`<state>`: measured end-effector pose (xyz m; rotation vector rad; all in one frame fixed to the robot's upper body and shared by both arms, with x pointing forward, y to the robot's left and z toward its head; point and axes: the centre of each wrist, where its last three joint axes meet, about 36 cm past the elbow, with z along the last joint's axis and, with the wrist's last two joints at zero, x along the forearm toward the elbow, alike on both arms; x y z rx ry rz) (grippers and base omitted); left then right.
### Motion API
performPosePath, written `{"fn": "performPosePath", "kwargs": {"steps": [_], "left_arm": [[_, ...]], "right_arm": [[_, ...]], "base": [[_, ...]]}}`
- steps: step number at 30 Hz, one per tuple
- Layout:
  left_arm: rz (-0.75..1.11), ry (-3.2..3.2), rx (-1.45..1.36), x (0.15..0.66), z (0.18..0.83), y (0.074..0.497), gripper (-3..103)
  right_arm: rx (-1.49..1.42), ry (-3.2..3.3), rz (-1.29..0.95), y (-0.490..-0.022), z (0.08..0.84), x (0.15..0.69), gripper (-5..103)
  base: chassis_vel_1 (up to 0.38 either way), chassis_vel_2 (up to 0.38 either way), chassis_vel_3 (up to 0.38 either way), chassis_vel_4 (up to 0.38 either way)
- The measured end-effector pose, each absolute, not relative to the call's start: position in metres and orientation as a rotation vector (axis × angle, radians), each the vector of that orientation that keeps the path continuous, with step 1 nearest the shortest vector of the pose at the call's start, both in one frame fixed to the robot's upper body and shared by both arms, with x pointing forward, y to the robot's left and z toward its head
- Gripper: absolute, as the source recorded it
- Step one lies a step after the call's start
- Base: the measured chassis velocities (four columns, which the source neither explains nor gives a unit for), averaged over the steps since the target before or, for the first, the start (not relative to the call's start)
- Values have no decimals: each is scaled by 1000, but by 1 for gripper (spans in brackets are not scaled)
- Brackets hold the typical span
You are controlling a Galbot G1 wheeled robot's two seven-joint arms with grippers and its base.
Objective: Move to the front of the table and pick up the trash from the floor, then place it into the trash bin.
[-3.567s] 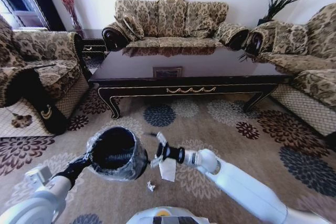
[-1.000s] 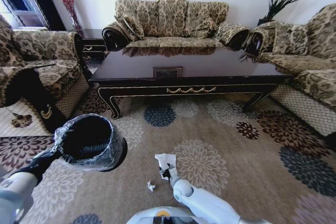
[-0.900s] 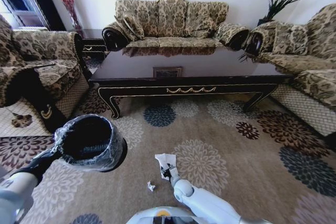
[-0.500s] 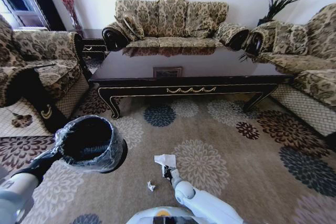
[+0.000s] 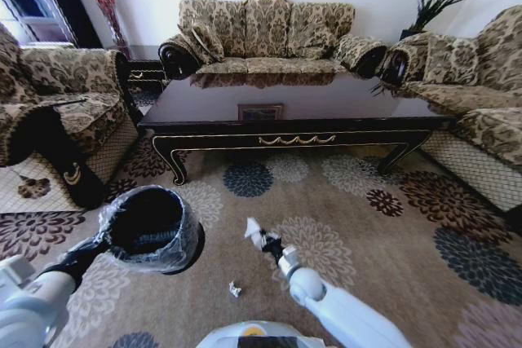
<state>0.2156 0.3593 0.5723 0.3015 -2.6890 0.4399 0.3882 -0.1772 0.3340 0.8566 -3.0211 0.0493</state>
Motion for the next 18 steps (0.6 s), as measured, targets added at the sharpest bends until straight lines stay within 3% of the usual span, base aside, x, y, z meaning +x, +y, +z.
{"fn": "performPosePath", "kwargs": {"steps": [10,18], "left_arm": [[480,-2615,227,216,559,348,5],[497,-2585,125,220,553,338,5]], "right_arm": [[1063,-3219,-75,-184,402,427,0],[1369,-3255,-187,-154,443,433,0]], "base": [[0,0,0,0],[0,0,0,0]]}}
